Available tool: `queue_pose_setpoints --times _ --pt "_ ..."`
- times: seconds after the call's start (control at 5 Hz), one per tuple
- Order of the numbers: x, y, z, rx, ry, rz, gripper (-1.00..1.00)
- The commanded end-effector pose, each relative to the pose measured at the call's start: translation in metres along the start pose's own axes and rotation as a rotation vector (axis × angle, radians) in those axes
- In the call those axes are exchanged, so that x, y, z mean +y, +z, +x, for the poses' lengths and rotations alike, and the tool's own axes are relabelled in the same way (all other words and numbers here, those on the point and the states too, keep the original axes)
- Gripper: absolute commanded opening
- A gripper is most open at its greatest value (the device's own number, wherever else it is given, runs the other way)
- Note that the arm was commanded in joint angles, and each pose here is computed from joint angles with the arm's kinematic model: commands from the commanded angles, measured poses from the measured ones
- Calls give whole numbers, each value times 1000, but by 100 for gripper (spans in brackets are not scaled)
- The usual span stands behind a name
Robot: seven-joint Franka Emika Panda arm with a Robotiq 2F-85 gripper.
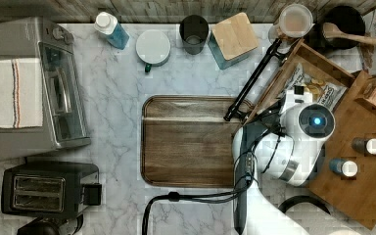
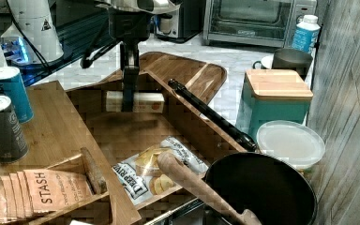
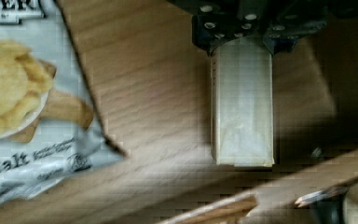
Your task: Pick up the butter.
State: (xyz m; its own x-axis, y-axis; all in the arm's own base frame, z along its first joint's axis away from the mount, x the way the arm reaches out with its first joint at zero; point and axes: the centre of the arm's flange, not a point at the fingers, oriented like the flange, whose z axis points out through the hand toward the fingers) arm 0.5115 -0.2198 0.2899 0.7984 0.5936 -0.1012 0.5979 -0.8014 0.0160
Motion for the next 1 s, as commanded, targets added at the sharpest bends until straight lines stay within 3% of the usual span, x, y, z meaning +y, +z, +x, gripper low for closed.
queue_pose_setpoints --times 0.2,0.4,0.6,0.8,1.0 --pt "65 -179 -7 84 91 -214 -100" --pt "32 -213 16 74 163 -153 -100" --pt "-39 -247 45 197 297 -96 -100" --pt "-113 -273 90 265 451 -70 -100" --pt "-168 -278 99 339 533 11 -100"
